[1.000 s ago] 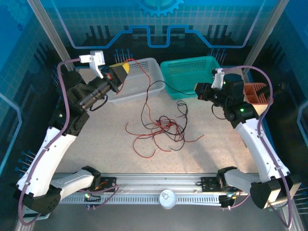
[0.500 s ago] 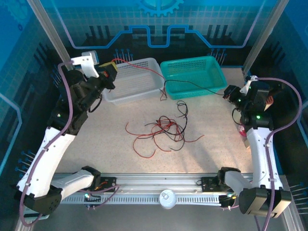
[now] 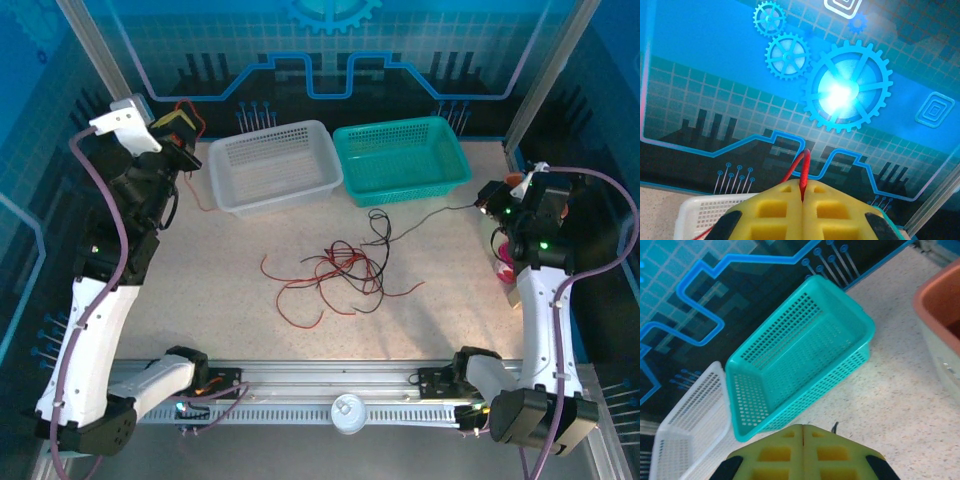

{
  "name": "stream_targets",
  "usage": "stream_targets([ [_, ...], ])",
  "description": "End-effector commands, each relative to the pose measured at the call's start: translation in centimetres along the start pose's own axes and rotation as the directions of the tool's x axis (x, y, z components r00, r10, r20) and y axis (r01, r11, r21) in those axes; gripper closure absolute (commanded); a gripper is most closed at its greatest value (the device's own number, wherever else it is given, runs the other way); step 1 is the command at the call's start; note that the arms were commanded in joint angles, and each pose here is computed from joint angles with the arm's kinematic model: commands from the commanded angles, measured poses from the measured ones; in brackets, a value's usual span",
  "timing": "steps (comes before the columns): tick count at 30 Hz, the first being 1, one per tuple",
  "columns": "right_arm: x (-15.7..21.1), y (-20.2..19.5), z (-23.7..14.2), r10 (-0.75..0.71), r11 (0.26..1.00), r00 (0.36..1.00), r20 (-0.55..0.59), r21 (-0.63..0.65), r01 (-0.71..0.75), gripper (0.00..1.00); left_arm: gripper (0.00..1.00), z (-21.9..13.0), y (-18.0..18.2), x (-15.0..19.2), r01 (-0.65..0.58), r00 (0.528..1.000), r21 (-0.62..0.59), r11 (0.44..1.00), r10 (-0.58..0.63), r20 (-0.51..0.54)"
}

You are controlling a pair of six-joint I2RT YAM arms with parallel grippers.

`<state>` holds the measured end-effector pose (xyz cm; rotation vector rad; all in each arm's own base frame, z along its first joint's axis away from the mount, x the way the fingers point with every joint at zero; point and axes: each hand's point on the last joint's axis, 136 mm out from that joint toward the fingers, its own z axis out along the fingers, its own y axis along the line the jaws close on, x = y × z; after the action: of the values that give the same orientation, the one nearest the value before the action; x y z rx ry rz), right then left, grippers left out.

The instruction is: Untangle the cables

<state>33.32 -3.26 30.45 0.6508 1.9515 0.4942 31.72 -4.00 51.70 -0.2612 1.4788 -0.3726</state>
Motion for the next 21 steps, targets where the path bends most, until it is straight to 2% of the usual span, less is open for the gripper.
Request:
stream_targets([
  [1,-0.5,4.0,-1.1,-0.011,0.984,1.0,-0.017,-0.178,0.008,1.0,1.0,-0.7,-0.9,-2.0,-0.007,0.999,0.037,0.999,0.005,0.053],
  [4,-0.6,8.2,-2.4,-0.06,0.948,0.997,-0.038,-0.314,0.045,1.0,1.0,-0.7,-1.5,-2.0,0.001,0.999,0.069,0.998,-0.004,0.041],
  [8,-0.3,14.6,-5.1,-0.157,0.866,0.987,-0.045,-0.486,0.116,1.0,1.0,-0.8,-2.5,-2.6,0.019,0.999,0.113,0.993,-0.023,0.035],
  [13,0.1,20.8,-8.4,-0.223,0.757,0.975,-0.018,-0.634,0.161,1.0,1.0,-0.4,-3.8,-3.6,0.049,0.998,0.166,0.985,-0.056,0.036],
  [17,-1.0,22.8,-10.0,-0.201,0.724,0.979,0.02,-0.67,0.162,1.0,1.0,0.5,-4.7,-3.7,0.067,0.997,0.199,0.978,-0.072,0.017],
  [21,-1.6,22.9,-10.8,-0.18,0.725,0.983,0.046,-0.669,0.164,1.0,1.0,1.8,-5.2,-3.0,0.066,0.998,0.221,0.973,-0.068,0.0],
])
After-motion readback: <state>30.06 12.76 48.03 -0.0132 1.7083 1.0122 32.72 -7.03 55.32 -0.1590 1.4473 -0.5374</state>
